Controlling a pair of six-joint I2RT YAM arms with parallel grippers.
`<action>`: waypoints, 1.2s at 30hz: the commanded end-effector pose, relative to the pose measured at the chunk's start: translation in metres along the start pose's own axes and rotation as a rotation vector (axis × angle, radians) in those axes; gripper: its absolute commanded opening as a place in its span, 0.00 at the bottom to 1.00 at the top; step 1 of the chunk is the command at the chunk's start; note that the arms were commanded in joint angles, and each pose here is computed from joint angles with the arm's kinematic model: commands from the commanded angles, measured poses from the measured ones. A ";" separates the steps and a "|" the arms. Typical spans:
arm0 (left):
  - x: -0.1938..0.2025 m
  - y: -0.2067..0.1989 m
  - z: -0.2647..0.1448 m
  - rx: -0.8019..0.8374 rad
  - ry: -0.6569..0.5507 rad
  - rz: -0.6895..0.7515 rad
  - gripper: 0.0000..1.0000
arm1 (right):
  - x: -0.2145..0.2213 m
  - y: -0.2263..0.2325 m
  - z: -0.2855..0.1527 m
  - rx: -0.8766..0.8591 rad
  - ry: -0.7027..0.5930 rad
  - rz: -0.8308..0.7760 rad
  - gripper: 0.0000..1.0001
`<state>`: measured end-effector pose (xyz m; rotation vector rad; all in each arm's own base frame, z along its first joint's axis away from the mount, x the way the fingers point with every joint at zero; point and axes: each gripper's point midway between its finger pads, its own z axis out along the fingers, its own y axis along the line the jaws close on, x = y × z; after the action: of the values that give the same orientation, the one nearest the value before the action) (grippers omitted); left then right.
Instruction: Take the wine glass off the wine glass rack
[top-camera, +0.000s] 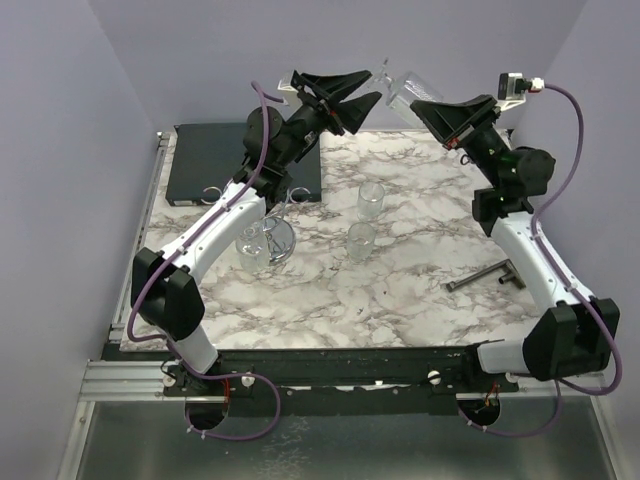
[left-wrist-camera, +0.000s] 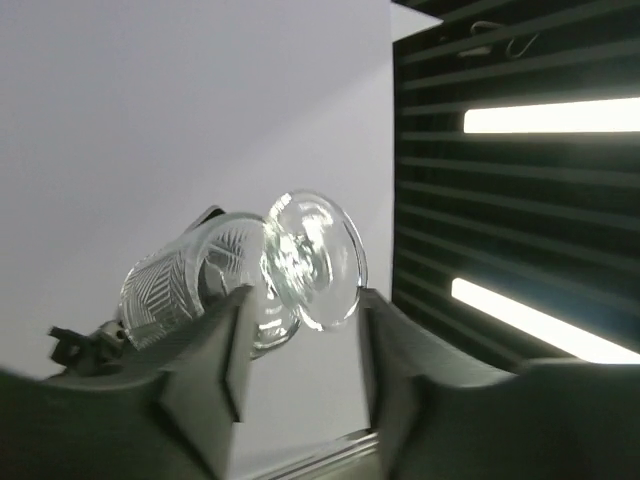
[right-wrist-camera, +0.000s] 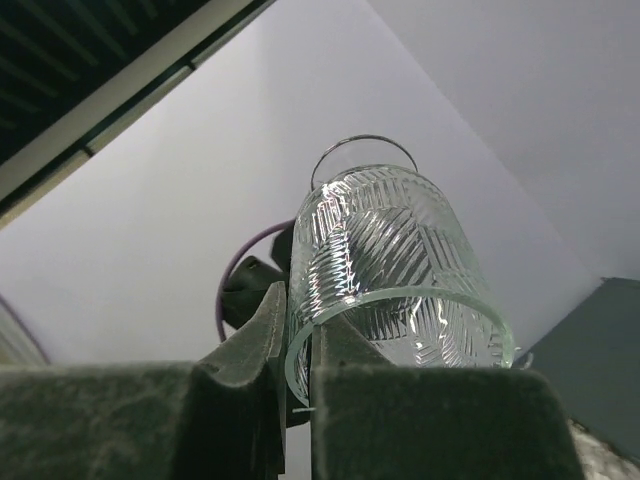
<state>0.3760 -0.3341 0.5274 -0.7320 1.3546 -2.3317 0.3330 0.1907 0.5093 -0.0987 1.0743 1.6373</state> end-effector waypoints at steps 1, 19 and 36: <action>0.033 -0.020 -0.014 0.056 0.106 0.082 0.61 | -0.018 -0.017 -0.001 0.193 -0.050 -0.110 0.00; 0.027 0.034 -0.017 -0.074 0.129 0.161 0.95 | -0.060 -0.050 -0.014 0.638 -0.069 -0.264 0.01; 0.035 0.071 -0.051 -0.340 0.212 0.598 0.99 | -0.045 -0.143 -0.094 1.224 0.161 -0.251 0.01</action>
<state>0.3519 -0.3611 0.4463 -0.3552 1.7467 -1.9226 0.4246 0.1049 0.4392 0.3932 1.7641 0.7009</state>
